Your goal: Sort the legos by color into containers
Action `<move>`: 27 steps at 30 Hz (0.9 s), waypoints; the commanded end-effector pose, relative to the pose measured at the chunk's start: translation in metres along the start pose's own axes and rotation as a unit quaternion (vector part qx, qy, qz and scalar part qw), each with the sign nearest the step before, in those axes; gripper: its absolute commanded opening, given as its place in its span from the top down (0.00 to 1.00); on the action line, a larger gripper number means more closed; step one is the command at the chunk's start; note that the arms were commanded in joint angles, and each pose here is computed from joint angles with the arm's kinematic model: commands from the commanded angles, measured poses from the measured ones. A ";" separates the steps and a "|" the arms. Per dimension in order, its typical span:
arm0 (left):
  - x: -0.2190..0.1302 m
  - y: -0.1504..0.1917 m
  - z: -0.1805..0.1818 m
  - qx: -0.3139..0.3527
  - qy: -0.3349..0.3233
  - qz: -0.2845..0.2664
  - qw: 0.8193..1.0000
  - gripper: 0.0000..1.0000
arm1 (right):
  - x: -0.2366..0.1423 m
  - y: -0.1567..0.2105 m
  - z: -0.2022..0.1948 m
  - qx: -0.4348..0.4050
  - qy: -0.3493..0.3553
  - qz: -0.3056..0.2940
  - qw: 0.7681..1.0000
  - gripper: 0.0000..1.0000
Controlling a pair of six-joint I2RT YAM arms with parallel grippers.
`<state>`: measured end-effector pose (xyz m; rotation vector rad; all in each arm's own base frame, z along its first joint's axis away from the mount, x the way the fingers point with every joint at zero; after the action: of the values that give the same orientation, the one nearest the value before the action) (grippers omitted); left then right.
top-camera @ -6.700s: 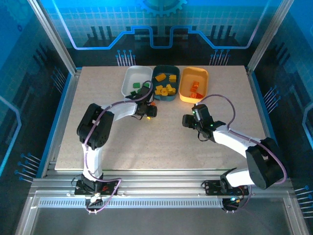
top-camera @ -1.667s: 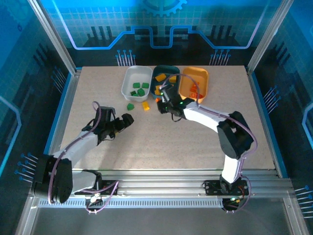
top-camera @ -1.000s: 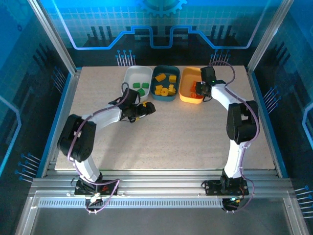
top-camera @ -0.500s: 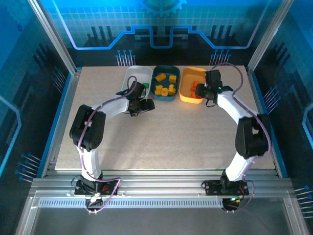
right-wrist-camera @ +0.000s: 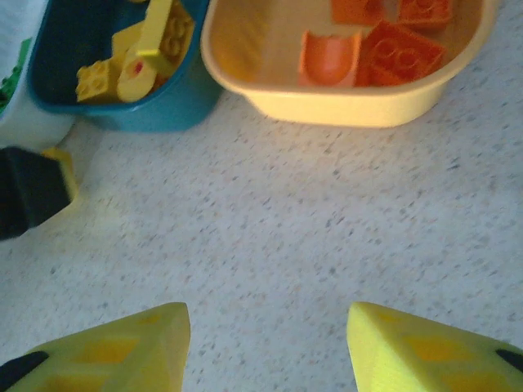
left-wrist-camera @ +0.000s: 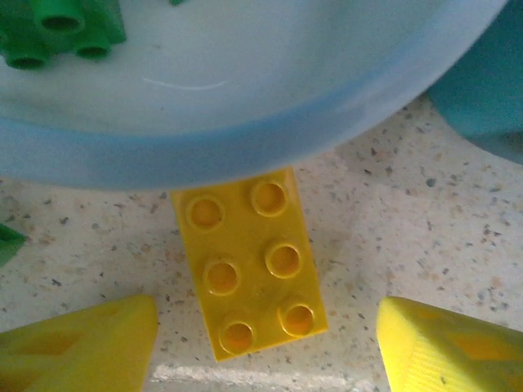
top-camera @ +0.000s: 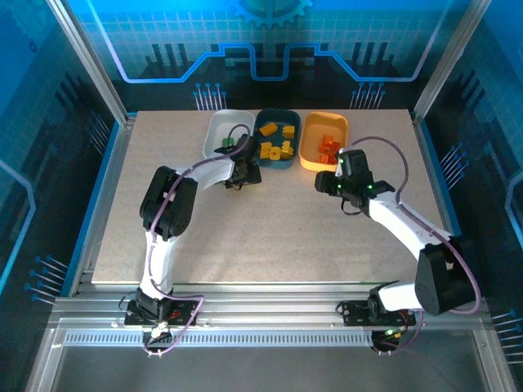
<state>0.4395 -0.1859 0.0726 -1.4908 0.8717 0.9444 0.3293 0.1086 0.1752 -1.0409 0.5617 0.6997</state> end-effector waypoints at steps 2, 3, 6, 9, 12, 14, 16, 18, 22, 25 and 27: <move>0.005 -0.002 0.008 0.011 -0.060 0.000 0.998 0.34 | -0.003 0.015 0.005 -0.001 -0.029 0.002 1.000 0.46; 0.006 -0.001 0.009 0.013 -0.066 0.001 0.998 0.36 | -0.002 0.017 0.005 0.001 -0.032 0.003 0.999 0.47; 0.009 -0.001 0.009 0.018 -0.069 0.002 0.997 0.47 | 0.000 0.021 0.008 0.002 -0.042 0.001 0.999 0.48; 0.007 0.001 0.008 0.026 -0.062 0.000 0.998 0.56 | 0.000 0.023 0.011 -0.002 -0.048 0.000 0.999 0.49; 0.002 0.003 0.007 0.037 -0.050 -0.009 0.998 0.61 | -0.004 0.024 0.013 -0.002 -0.055 -0.003 0.998 0.49; -0.003 0.005 0.007 0.050 -0.053 -0.012 0.997 0.64 | -0.008 0.023 0.013 -0.003 -0.056 -0.009 0.998 0.50; -0.011 0.009 0.005 0.066 -0.055 -0.018 0.996 0.66 | -0.011 0.022 0.014 -0.004 -0.056 -0.015 0.998 0.50; -0.019 0.014 0.003 0.081 -0.055 -0.025 0.995 0.67 | -0.014 0.021 0.014 -0.005 -0.057 -0.020 0.998 0.50; -0.040 0.021 0.000 0.091 -0.045 -0.036 0.994 0.69 | -0.017 0.021 0.013 -0.005 -0.056 -0.027 0.998 0.51; -0.059 0.025 -0.005 0.101 -0.035 -0.048 0.993 0.70 | -0.016 0.021 0.013 -0.003 -0.055 -0.026 0.998 0.51; -0.074 0.028 -0.010 0.110 -0.027 -0.057 0.992 0.70 | -0.015 0.021 0.012 -0.002 -0.055 -0.026 0.998 0.51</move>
<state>0.3942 -0.1951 0.0992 -1.3119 0.8442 0.8417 0.3061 0.1209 0.1764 -1.0151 0.4559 0.7217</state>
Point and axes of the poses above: each hand's point on the last joint's axis, 136 mm out from that joint toward the fingers, its own x axis out along the fingers, its own z axis along the line the jaws close on, y = z × x, the point moved 5 cm from there along -x, back along the fingers, and after that the axes turned 8 degrees about x, right-handed, at the moved point
